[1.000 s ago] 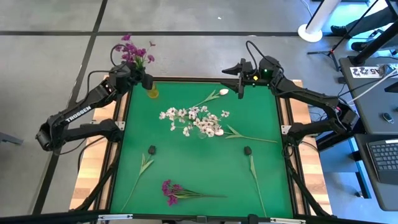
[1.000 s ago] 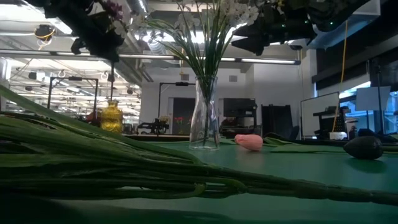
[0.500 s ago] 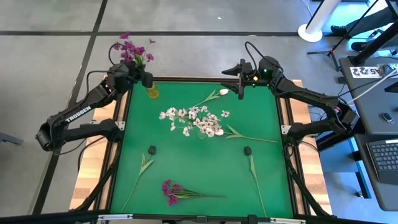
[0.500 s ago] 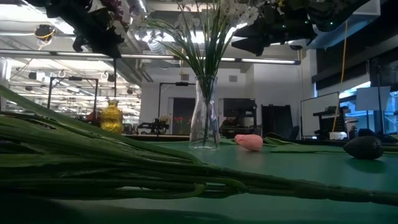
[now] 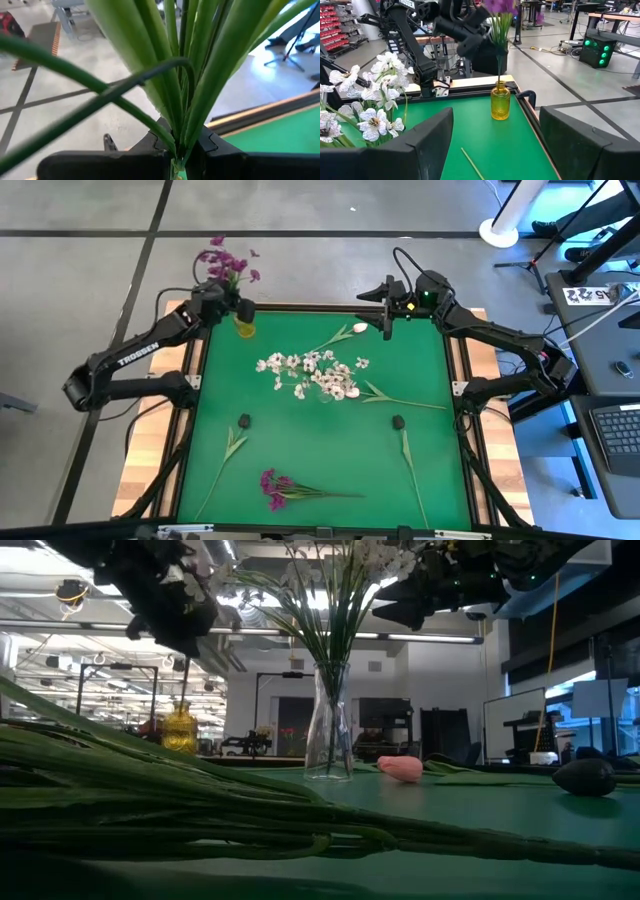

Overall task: Sort flowers into vase by color
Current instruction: Put the top purple flowers into the yellow vase

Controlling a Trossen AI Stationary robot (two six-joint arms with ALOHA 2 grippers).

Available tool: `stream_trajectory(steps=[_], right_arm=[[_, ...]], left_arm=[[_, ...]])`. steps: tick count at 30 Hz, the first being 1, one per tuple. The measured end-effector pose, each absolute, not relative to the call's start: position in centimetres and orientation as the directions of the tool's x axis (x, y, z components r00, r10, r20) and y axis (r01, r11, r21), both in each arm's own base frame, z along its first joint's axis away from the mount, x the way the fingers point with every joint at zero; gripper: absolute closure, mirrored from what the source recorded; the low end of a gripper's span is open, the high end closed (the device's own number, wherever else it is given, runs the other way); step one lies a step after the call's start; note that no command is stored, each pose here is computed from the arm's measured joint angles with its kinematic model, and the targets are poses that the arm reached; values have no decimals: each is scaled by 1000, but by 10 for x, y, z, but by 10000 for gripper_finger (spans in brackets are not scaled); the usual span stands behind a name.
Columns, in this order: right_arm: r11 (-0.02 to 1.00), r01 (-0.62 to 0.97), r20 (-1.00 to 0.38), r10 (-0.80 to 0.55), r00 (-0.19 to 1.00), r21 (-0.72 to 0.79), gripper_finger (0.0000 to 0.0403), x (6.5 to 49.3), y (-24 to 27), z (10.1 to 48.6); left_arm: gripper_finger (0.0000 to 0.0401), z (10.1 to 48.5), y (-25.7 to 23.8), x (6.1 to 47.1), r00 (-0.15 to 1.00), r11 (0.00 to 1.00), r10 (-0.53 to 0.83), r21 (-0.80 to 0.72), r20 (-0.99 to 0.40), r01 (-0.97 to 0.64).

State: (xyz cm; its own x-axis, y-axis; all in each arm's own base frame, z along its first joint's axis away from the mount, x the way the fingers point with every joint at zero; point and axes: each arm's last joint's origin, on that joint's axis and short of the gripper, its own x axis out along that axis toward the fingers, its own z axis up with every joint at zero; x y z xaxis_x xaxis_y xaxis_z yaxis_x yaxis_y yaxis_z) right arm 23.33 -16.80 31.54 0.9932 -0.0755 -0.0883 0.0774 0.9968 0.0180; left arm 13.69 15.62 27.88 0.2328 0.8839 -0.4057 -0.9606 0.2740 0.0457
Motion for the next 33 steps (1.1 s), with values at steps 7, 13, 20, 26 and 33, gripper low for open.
stream_trajectory(steps=[7, 13, 20, 26, 33], right_arm=[[997, 77, -89, -75, 993, 19, 110, 233, -168, 315], [997, 77, -89, -75, 993, 19, 110, 233, -168, 315], [997, 69, -90, -66, 994, 29, 110, 233, -168, 315], [997, 67, -101, -63, 993, 39, 110, 233, -167, 314], [996, 68, -124, -61, 990, 56, 110, 233, -167, 311]], left_arm=[[387, 262, 164, 145, 200, 270, 849, 77, -489, -960], [387, 256, 162, 144, 220, 297, 806, 55, -549, -953], [387, 251, 158, 143, 224, 306, 769, 37, -598, -951], [387, 250, 156, 144, 228, 312, 763, 35, -605, -950], [387, 220, 150, 142, 241, 310, 765, 12, -598, -951]])
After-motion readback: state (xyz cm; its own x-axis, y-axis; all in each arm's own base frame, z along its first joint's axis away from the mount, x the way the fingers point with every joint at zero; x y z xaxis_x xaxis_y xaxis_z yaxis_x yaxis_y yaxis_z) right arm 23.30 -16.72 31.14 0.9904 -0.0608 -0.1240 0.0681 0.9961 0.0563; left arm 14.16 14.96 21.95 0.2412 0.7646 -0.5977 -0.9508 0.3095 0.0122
